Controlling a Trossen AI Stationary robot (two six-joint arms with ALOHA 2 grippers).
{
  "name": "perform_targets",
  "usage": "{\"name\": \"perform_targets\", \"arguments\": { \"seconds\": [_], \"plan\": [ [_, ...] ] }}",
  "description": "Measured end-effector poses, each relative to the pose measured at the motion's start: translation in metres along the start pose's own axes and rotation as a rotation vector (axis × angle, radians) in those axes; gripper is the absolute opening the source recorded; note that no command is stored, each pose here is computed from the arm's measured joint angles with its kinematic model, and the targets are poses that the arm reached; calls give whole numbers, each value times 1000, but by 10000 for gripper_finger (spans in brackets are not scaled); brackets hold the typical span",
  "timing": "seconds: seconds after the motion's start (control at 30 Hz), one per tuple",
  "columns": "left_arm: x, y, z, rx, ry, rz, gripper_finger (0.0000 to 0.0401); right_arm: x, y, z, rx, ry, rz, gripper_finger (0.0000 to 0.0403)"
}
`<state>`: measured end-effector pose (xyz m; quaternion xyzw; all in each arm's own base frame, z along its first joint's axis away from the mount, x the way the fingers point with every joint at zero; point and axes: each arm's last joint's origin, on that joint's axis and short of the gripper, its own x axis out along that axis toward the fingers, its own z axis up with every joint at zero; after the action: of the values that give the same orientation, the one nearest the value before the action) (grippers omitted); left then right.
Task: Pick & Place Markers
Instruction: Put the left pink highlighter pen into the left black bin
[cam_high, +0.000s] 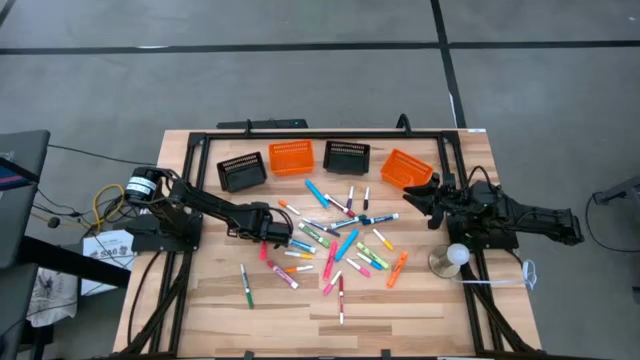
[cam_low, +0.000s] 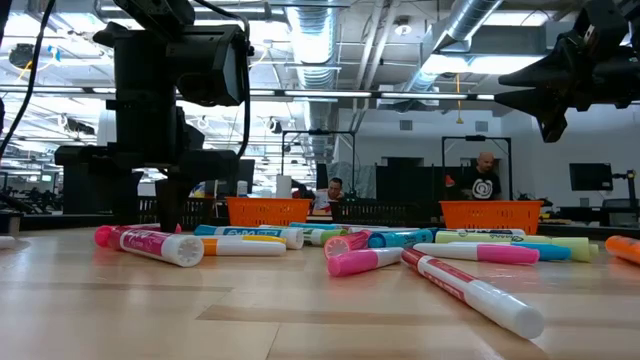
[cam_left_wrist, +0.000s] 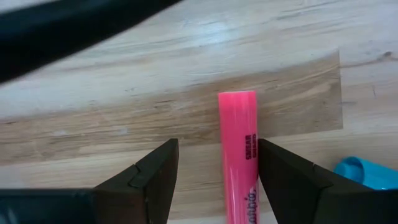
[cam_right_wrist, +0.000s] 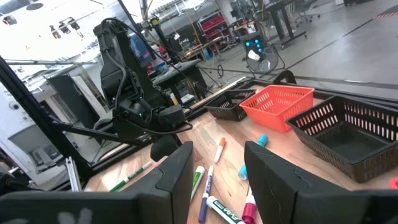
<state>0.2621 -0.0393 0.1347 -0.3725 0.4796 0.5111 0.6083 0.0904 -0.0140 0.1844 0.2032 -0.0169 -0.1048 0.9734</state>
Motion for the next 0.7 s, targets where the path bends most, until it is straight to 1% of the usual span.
{"name": "perform_targets", "arguments": {
  "seconds": [0.17, 0.33, 0.57, 0.7],
  "plan": [
    [0, 0, 1, -1, -31, -2, 213, 0, 0, 0, 0, 0, 0, 134],
    [0, 0, 1, -2, -32, -3, 210, 0, 0, 0, 0, 0, 0, 133],
    [0, -2, 0, -9, 7, -24, 172, 0, 0, 0, 0, -2, -4, 131],
    [-1, -4, -2, -12, 63, -42, 157, 0, -1, 0, 0, -9, -20, 130]
  ]
}}
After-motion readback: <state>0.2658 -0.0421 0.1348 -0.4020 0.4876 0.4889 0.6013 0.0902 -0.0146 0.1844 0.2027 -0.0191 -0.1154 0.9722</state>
